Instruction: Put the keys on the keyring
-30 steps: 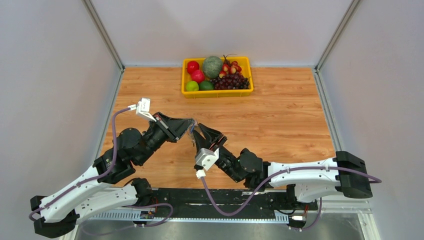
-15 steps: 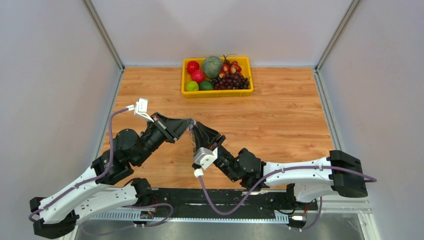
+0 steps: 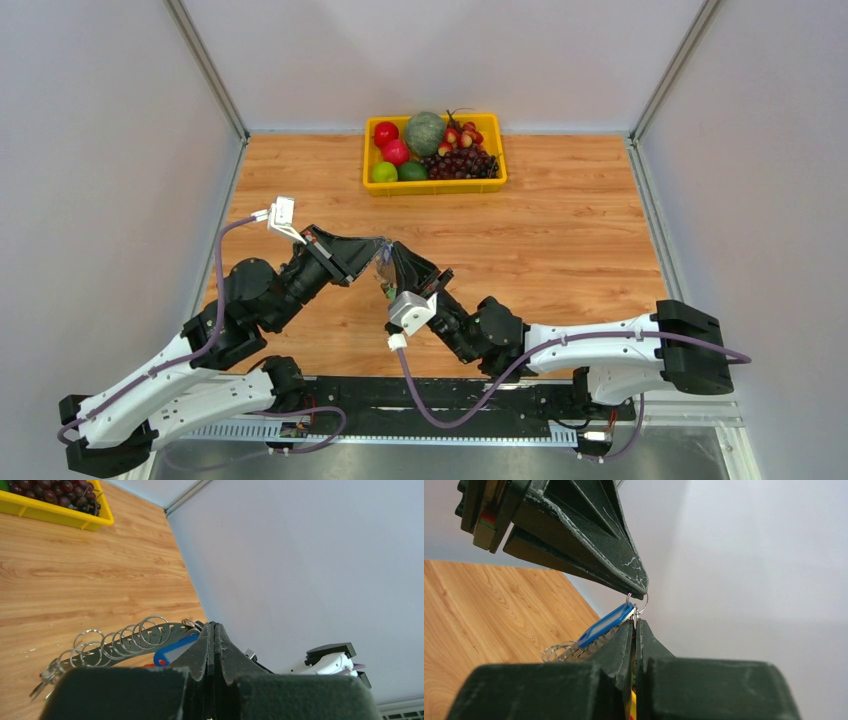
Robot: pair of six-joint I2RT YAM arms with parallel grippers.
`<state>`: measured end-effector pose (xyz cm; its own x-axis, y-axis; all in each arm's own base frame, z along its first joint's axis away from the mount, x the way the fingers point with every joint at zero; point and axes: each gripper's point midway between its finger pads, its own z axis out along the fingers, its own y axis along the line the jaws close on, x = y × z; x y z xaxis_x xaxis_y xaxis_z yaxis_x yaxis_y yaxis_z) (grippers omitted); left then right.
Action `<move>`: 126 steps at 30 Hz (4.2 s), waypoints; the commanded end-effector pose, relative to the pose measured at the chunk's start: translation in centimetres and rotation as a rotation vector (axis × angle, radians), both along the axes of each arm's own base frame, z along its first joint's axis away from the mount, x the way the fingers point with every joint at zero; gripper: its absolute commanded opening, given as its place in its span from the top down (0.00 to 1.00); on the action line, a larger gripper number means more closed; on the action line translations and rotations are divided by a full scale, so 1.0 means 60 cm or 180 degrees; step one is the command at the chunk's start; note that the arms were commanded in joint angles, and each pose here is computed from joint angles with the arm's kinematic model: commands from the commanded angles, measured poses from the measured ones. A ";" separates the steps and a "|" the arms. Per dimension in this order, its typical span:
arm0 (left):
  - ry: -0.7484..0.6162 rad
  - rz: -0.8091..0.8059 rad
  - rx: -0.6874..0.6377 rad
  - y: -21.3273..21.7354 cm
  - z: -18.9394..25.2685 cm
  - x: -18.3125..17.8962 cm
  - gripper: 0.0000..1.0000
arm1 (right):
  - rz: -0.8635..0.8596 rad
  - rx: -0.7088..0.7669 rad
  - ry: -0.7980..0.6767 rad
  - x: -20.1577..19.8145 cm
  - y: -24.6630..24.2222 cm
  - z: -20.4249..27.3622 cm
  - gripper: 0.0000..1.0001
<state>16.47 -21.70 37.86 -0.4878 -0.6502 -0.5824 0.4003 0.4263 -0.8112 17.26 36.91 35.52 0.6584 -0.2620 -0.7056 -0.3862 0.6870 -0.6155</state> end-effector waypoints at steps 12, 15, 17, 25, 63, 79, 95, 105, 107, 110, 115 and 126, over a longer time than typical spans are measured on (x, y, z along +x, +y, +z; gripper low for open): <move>-0.0169 -0.0105 -0.0107 -0.004 0.032 -0.009 1.00 | 0.0516 0.0365 0.0346 -0.035 -0.061 0.068 1.00; -0.0175 -0.0104 -0.0095 -0.006 0.031 -0.008 1.00 | 0.0640 0.0403 0.0410 -0.045 -0.074 0.075 1.00; -0.0178 -0.0121 -0.0085 -0.010 0.031 -0.007 1.00 | 0.0746 0.0391 0.0464 -0.054 -0.078 0.075 1.00; -0.0155 -0.0281 -0.0053 -0.044 0.029 -0.004 1.00 | 0.1192 0.0642 0.0574 -0.089 -0.099 0.093 1.00; -0.0251 -0.0498 -0.0189 -0.072 0.046 -0.011 1.00 | 0.0703 0.0283 0.1315 -0.057 -0.115 0.026 0.65; -0.0219 -0.0374 -0.0230 -0.057 0.048 -0.007 1.00 | 0.0326 0.0153 0.0810 -0.042 -0.093 0.018 0.57; -0.0221 -0.0371 -0.0227 -0.054 0.047 -0.008 1.00 | 0.0150 0.0269 0.0568 -0.031 -0.073 0.024 0.59; -0.0209 -0.0396 -0.0243 -0.054 0.045 -0.011 1.00 | 0.0102 0.0314 0.0533 -0.027 -0.064 0.030 0.64; -0.0205 -0.0407 -0.0247 -0.055 0.045 -0.012 1.00 | 0.0093 0.0325 0.0522 -0.026 -0.064 0.031 0.65; -0.0207 -0.0416 -0.0251 -0.054 0.045 -0.013 1.00 | 0.0056 0.0322 0.0493 -0.024 -0.067 0.032 0.67; -0.0204 -0.0423 -0.0253 -0.055 0.045 -0.013 1.00 | 0.0001 0.0264 0.0451 -0.021 -0.069 0.032 0.67; -0.0206 -0.0433 -0.0278 -0.053 0.045 -0.016 1.00 | -0.0045 0.0143 0.0430 -0.017 -0.070 0.018 0.68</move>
